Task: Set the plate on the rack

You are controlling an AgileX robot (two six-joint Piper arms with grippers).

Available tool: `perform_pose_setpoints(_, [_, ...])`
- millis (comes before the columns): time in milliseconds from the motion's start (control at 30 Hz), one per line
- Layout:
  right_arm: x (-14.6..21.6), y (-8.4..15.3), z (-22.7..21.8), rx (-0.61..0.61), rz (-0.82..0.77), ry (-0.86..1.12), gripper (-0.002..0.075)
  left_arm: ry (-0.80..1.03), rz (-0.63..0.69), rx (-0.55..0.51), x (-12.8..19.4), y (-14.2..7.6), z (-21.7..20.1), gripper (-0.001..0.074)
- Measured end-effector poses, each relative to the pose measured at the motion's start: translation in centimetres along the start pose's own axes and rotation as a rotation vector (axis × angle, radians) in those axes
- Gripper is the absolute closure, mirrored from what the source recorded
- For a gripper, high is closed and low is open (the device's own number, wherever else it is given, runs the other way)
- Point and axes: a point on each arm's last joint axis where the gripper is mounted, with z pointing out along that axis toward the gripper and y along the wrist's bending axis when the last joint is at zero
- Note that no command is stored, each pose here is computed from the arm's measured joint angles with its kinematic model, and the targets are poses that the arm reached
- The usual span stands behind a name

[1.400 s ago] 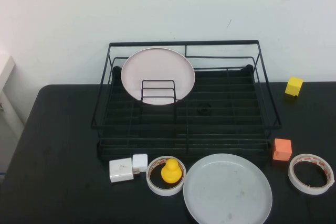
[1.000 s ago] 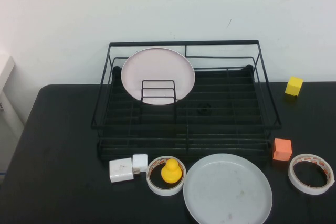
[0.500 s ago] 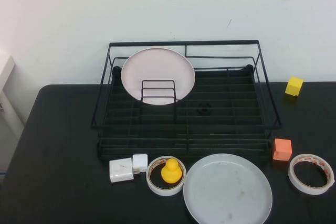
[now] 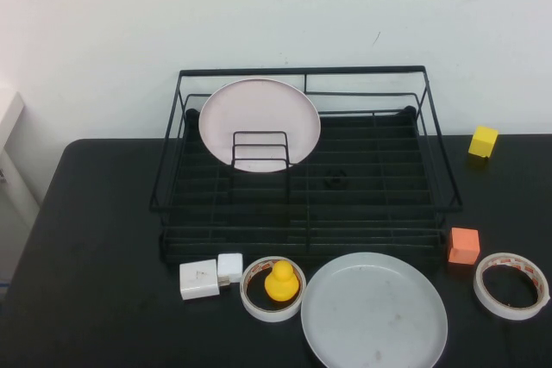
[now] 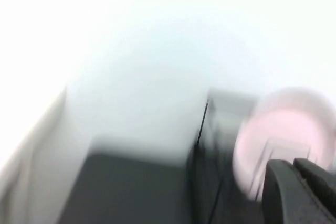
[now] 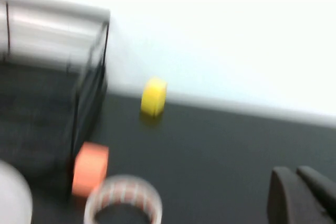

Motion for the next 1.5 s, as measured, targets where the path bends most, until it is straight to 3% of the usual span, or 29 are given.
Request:
perform_pose_setpoints(333, [-4.4, -0.7, -1.1, 0.077, 0.000, -0.503, 0.0728, -0.575, -0.004, 0.157, -4.9, -1.3, -1.6, 0.0738])
perform_pose_setpoints(567, [-5.4, -0.8, -1.8, 0.094, 0.008, -0.636, 0.0728, -0.708, 0.000, 0.194, -5.9, -1.6, -2.3, 0.0738])
perform_pose_setpoints(767, [-5.8, -0.9, -2.1, 0.058, 0.132, -0.698, 0.0728, -0.790, -0.038, 0.245, -6.4, -1.9, -2.9, 0.0738])
perform_pose_setpoints(1000, [-6.0, -0.9, -2.3, 0.044, 0.178, -0.715, 0.0728, -0.744, -0.082, 0.264, -7.0, -2.1, -2.8, 0.0737])
perform_pose_setpoints(1267, [-12.0, -2.1, -5.0, 0.045, 0.187, -0.697, 0.0728, -0.616, -0.168, 0.216, -15.0, -3.8, -5.0, 0.0737])
perform_pose_setpoints(1400, [-14.8, -2.7, -5.0, 0.041, 0.191, -0.555, 0.0728, -0.559, -0.182, 0.197, -17.1, -4.3, -4.4, 0.0737])
perform_pose_setpoints(1500, [-16.2, -3.0, -3.8, 0.032, 0.195, -0.384, 0.0728, -0.415, -0.185, 0.148, -17.9, -4.5, -2.4, 0.0737])
